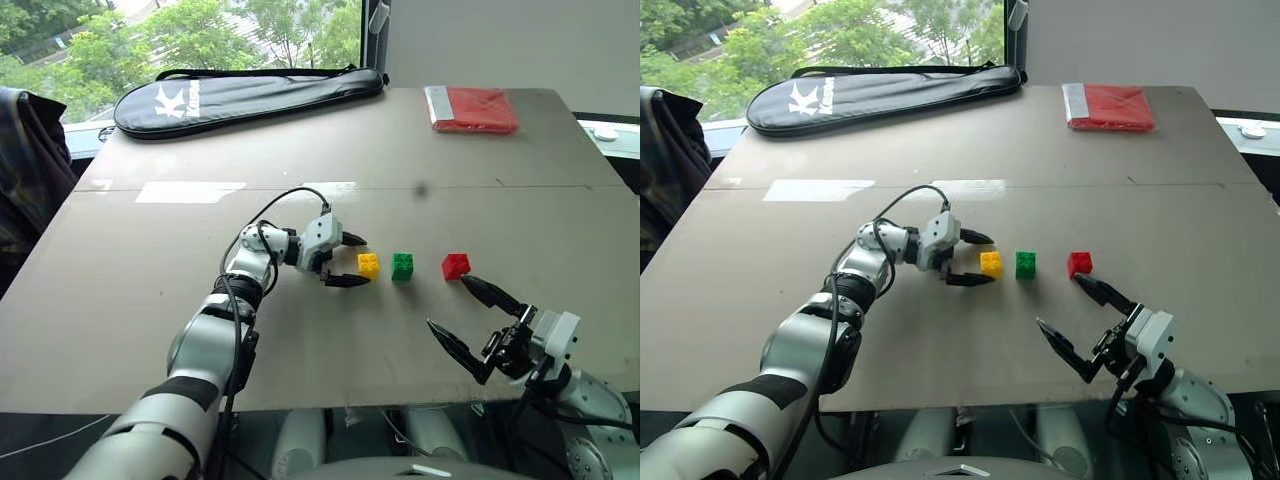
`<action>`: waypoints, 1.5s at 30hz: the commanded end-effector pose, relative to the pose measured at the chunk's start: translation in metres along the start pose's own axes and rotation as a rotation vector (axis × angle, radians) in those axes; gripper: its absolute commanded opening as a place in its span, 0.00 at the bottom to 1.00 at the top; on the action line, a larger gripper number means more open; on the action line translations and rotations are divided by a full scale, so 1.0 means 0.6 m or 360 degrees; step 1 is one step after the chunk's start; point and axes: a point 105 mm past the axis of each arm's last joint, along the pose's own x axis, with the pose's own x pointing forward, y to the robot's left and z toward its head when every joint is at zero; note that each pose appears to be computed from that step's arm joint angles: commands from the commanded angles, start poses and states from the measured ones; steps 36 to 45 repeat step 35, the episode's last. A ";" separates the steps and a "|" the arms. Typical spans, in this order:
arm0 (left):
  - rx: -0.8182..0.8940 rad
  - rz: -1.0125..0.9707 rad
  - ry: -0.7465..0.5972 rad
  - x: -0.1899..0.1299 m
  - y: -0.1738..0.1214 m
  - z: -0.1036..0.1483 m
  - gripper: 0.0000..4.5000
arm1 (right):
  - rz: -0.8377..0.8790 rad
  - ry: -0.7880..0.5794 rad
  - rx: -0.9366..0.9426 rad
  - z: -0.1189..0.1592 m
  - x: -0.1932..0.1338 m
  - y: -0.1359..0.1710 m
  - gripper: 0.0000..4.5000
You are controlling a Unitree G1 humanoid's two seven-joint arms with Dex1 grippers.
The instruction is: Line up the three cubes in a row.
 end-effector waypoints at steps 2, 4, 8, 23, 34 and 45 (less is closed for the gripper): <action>-0.0043 -0.0009 0.0035 -0.017 -0.009 -0.018 0.99 | 0.0032 -0.0057 -0.0026 0.015 0.004 0.002 1.00; -0.0039 -0.0010 0.0047 -0.022 -0.012 -0.022 0.99 | 0.0041 -0.0054 -0.0025 0.013 0.003 0.002 1.00; -0.0015 -0.0018 0.0029 -0.038 -0.025 -0.027 0.99 | 0.0049 -0.0034 -0.0010 0.007 -0.004 -0.002 1.00; -0.0265 0.0741 0.0014 -0.129 -0.179 0.003 0.99 | 0.0015 0.0345 0.0059 -0.061 -0.117 -0.086 1.00; -0.0422 0.0955 0.0182 -0.139 -0.252 -0.033 0.99 | 0.0064 0.0413 0.0063 -0.070 -0.130 -0.134 1.00; -0.0425 0.0947 0.0192 -0.139 -0.253 -0.035 0.99 | 0.0066 0.0412 0.0062 -0.070 -0.129 -0.134 1.00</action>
